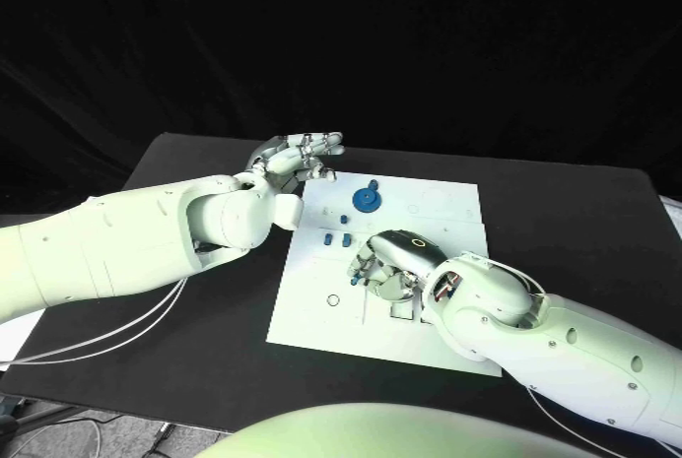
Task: Assemble the parts on the task board
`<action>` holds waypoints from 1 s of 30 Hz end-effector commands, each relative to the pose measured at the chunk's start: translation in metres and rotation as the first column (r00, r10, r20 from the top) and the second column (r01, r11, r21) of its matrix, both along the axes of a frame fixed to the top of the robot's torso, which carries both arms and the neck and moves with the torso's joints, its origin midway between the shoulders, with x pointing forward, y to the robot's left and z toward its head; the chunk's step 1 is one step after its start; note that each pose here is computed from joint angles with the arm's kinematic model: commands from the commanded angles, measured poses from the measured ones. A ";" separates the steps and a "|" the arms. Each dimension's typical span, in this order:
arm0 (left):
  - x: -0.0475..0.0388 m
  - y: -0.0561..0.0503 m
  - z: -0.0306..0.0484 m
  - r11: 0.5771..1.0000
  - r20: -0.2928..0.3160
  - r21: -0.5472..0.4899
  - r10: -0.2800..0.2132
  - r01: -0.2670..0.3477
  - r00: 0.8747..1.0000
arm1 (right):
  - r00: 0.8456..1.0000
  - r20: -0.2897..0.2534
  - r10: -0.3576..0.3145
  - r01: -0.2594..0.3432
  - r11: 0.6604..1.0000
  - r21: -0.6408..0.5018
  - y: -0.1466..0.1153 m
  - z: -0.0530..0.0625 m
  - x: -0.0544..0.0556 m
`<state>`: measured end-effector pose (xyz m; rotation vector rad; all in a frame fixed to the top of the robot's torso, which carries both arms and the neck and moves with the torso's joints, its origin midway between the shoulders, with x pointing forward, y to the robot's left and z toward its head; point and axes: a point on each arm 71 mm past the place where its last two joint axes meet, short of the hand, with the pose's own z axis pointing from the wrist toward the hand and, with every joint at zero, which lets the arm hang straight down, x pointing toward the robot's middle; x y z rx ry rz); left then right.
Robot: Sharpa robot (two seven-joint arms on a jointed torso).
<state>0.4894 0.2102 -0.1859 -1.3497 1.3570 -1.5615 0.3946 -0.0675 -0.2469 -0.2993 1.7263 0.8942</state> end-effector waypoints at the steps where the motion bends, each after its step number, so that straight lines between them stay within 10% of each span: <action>1: -0.0001 -0.002 0.0010 1.000 0.007 -0.006 -0.015 0.015 1.000 | 1.000 -0.004 0.010 -0.010 0.999 -0.037 0.001 -0.004 -0.002; 30: 0.0004 -0.001 -0.0002 1.000 -0.007 -0.001 -0.015 0.015 1.000 | 0.999 0.017 -0.044 0.044 0.998 -0.047 -0.003 -0.008 -0.004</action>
